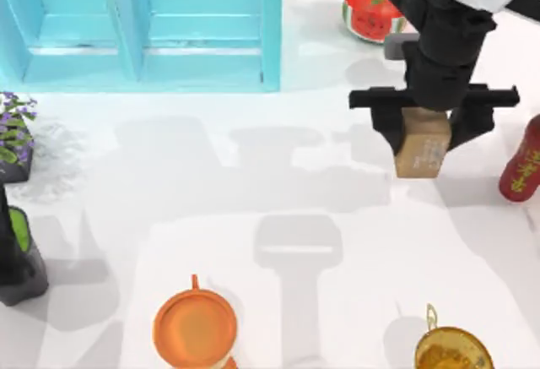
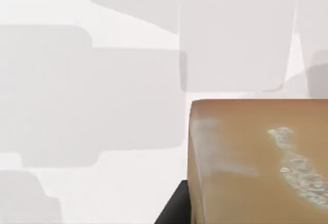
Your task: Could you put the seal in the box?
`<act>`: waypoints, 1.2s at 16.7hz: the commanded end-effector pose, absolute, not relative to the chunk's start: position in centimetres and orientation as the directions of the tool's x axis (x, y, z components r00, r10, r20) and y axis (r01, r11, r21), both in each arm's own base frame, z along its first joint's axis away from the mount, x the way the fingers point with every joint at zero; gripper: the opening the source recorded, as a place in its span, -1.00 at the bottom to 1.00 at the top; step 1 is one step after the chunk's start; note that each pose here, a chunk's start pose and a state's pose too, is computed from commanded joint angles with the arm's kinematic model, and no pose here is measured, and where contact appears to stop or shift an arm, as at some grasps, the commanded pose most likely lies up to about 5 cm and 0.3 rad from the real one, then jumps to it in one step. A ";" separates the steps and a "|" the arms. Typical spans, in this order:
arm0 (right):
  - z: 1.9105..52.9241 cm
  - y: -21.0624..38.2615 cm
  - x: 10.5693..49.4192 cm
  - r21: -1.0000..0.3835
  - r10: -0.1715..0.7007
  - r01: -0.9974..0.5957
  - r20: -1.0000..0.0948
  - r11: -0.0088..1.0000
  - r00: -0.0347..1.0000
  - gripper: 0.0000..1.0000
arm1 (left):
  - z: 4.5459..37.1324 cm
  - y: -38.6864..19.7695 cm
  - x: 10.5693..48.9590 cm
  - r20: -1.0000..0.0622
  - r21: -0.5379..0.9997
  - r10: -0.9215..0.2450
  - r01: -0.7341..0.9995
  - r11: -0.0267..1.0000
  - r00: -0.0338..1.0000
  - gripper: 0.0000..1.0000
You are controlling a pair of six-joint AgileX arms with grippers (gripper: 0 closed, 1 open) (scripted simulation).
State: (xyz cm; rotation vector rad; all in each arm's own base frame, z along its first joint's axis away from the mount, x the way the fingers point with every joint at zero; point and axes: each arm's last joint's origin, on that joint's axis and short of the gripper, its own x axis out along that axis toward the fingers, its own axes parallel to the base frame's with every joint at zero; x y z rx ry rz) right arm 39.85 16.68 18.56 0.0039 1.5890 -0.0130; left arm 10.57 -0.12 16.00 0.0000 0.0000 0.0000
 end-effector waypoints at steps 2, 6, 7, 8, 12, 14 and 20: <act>21.0 16.7 39.7 -0.001 0.000 0.008 -1.000 1.000 -0.013 -1.00 | 16.0 -0.1 10.6 0.000 0.000 0.000 0.000 1.000 1.000 1.00; 23.3 16.4 39.5 0.005 0.005 0.011 -1.000 1.000 0.000 -1.00 | 16.0 -0.1 10.6 0.000 0.000 0.000 0.000 1.000 1.000 1.00; 23.3 16.4 39.5 0.005 0.005 0.011 -1.000 1.000 0.000 -1.00 | 16.0 -0.1 10.6 0.000 0.000 0.000 0.000 1.000 1.000 1.00; 23.3 16.4 39.5 0.005 0.005 0.011 -1.000 1.000 0.000 -1.00 | 16.0 -0.1 10.6 0.000 0.000 0.000 0.000 1.000 1.000 1.00; 24.9 15.2 39.9 0.029 0.028 0.007 -0.998 1.000 0.064 -1.00 | 16.0 -0.1 10.6 0.000 0.000 0.000 0.000 1.000 1.000 1.00; 28.0 12.0 40.4 0.054 0.053 0.003 -0.984 0.999 0.172 -1.00 | 16.0 -0.1 10.6 0.000 0.000 0.000 0.000 1.000 1.000 1.00; 33.5 -4.2 38.2 -0.047 -0.055 0.032 -0.947 0.998 0.317 -1.00 | 16.0 -0.1 10.6 0.000 0.000 0.000 0.000 1.000 1.000 1.00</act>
